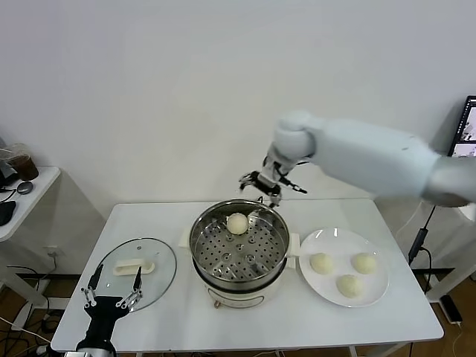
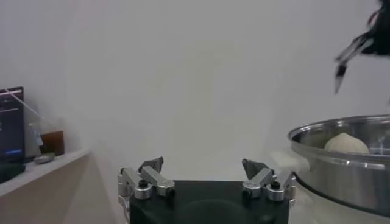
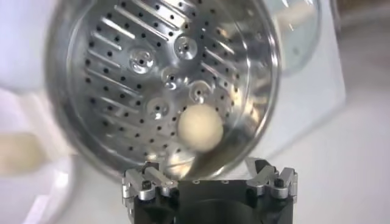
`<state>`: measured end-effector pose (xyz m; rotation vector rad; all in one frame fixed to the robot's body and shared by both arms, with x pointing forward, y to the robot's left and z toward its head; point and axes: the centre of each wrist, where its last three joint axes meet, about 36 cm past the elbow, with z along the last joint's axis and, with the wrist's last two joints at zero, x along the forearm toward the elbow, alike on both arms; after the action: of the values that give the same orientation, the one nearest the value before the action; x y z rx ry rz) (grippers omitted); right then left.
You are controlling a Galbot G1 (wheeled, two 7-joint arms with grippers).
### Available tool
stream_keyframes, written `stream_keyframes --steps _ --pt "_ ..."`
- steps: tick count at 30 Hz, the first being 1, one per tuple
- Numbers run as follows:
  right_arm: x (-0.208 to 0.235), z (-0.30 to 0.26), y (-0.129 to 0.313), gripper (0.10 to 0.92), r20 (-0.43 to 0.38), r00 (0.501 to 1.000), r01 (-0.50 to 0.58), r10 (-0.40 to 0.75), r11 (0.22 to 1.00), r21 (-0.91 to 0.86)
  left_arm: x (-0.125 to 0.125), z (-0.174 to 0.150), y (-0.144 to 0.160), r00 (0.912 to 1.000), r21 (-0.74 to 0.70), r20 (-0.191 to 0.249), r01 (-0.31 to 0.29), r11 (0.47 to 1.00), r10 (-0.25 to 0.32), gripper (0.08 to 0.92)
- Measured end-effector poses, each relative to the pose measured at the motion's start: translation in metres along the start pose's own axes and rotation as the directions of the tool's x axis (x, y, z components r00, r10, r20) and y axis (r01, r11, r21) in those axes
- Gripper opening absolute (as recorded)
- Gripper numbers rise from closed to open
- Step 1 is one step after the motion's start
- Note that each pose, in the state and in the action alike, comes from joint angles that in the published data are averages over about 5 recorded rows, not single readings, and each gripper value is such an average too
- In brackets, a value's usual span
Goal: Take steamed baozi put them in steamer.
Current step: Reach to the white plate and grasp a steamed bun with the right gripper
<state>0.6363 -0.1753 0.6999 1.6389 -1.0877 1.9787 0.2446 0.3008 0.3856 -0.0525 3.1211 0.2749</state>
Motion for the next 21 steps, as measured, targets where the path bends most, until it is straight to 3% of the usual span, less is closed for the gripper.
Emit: stream_keyframes --steps 7,13,21 --pt "0.006 0.044 0.077 0.823 -0.058 0.997 0.033 -0.049 0.965 -0.259 -0.004 -0.001 0.001 0.9999 -0.005 0.010 -0.009 1.000 0.009 0.823" --pt "-0.023 0.068 0.134 0.823 -0.051 0.995 0.056 -0.082 0.919 -0.390 -0.005 -0.002 0.000 0.9998 -0.005 0.018 -0.005 1.000 0.005 0.823" --pt "-0.068 0.086 0.172 0.823 -0.049 0.994 0.058 -0.093 0.874 -0.483 0.000 -0.001 -0.001 0.9999 -0.007 0.012 0.003 1.000 -0.003 0.823"
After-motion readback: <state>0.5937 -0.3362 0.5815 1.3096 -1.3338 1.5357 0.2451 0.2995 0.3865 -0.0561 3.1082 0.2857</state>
